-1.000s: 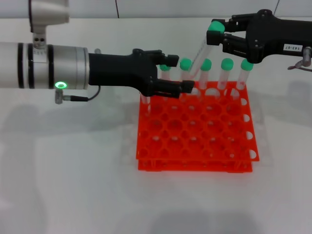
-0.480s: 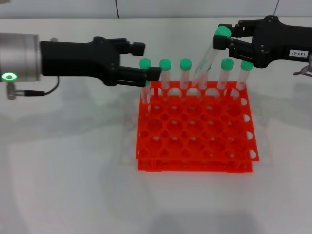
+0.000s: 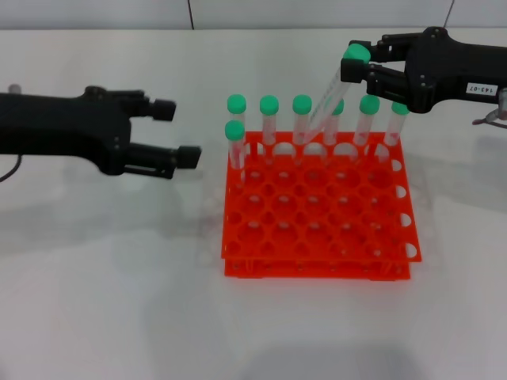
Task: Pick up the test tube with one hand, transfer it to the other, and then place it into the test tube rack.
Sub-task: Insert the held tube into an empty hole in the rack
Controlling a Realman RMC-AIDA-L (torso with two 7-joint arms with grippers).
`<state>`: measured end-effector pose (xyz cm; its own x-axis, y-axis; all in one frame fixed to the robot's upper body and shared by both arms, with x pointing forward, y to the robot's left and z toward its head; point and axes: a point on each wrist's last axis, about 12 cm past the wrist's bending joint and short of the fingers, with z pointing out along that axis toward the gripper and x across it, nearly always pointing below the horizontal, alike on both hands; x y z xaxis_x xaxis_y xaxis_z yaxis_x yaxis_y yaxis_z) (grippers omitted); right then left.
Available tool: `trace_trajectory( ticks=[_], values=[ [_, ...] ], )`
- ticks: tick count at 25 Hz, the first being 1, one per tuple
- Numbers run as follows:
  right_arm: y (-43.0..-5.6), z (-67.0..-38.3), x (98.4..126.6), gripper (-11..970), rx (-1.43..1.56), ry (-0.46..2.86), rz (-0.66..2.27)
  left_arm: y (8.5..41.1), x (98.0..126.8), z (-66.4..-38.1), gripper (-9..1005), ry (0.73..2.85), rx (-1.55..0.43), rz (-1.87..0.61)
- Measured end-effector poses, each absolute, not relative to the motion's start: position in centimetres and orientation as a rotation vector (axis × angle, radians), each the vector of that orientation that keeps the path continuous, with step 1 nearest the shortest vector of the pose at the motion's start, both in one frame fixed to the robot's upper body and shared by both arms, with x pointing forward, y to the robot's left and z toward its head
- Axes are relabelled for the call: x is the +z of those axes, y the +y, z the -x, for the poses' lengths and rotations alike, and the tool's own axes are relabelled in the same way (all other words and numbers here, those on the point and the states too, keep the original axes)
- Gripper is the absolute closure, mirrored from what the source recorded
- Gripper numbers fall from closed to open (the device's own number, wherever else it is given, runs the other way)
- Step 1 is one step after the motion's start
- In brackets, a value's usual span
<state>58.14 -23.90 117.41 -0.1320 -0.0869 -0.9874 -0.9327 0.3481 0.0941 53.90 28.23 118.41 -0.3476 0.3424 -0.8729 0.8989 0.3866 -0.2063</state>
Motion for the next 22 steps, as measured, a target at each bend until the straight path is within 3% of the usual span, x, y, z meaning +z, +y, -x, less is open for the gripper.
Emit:
trace_trajectory(
  ticks=[7, 22],
  values=[
    [-23.6, -58.1, 117.2, 691, 0.979, 1.523, 0.969, 29.3, 117.4, -53.4, 107, 2.025, -0.853, -1.104],
    [-22.5, -58.1, 117.3, 690, 1.005, 1.51, 0.98, 30.1, 115.0, -52.2, 107, 2.132, -0.815, -1.111]
  ],
)
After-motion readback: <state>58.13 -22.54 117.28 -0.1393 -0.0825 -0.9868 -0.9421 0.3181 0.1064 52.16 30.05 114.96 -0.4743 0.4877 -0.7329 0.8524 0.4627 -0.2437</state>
